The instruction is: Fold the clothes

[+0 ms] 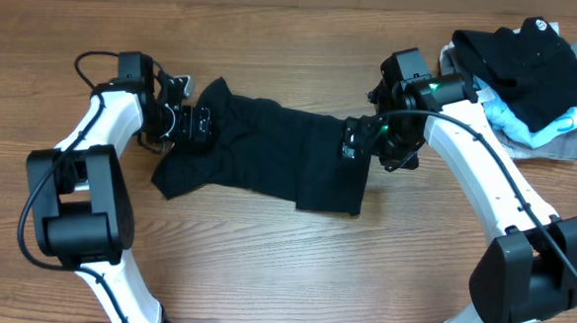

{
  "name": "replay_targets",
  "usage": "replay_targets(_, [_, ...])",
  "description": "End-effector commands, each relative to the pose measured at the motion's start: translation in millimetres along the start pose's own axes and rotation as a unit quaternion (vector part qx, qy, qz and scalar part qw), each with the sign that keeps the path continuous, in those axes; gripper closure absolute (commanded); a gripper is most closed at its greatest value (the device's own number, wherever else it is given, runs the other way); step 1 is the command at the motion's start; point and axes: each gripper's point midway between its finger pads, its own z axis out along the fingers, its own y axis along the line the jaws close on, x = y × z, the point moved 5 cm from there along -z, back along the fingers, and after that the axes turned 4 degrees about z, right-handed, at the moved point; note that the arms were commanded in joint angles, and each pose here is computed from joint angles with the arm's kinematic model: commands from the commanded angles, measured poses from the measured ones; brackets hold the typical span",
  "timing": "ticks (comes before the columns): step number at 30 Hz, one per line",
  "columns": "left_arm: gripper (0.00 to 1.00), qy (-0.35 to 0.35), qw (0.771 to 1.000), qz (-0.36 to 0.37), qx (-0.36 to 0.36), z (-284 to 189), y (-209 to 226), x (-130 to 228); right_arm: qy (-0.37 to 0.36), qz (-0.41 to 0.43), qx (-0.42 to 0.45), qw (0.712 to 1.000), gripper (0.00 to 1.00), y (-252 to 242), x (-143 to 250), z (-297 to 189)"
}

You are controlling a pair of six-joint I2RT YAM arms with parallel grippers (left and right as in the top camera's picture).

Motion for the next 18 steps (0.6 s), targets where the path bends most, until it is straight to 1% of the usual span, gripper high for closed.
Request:
replay_targets(1, [0.00, 0.010, 1.000, 0.001, 0.017, 19.7, 6.8, 5.2, -0.014, -0.008, -0.001, 1.000, 0.05, 3.0, 0.2, -12.2])
replay_targets(7, [0.01, 0.037, 0.999, -0.009, 0.022, 35.2, 8.8, 16.7, -0.014, -0.008, -0.001, 1.000, 0.05, 3.0, 0.2, -12.2])
replay_targets(8, [0.02, 0.039, 0.999, -0.010, 0.023, 35.9, 8.7, 18.4, -0.014, -0.008, -0.001, 1.000, 0.05, 3.0, 0.2, -12.2])
replay_targets(10, [0.12, 0.050, 0.998, -0.025, 0.024, 39.6, 9.2, 25.4, -0.014, -0.008, -0.001, 1.000, 0.05, 3.0, 0.2, -12.2])
replay_targets(15, [0.63, 0.071, 0.996, -0.045, 0.021, 47.1, 10.8, 43.2, -0.014, -0.008, -0.001, 1.000, 0.05, 3.0, 0.1, -12.2])
replay_targets(16, [0.76, 0.076, 0.996, -0.051, 0.013, 48.4, 12.8, 46.4, -0.014, -0.008, -0.001, 1.000, 0.05, 2.9, 0.1, -12.2])
replay_targets(17, [0.87, 0.079, 0.995, -0.057, 0.005, 49.1, 14.8, 48.6, -0.014, -0.008, -0.001, 1.000, 0.05, 3.0, 0.1, -12.2])
replay_targets(18, [0.96, 0.083, 0.994, -0.067, -0.010, 49.3, 18.2, 50.7, -0.014, -0.008, -0.001, 1.000, 0.05, 2.9, 0.2, -12.2])
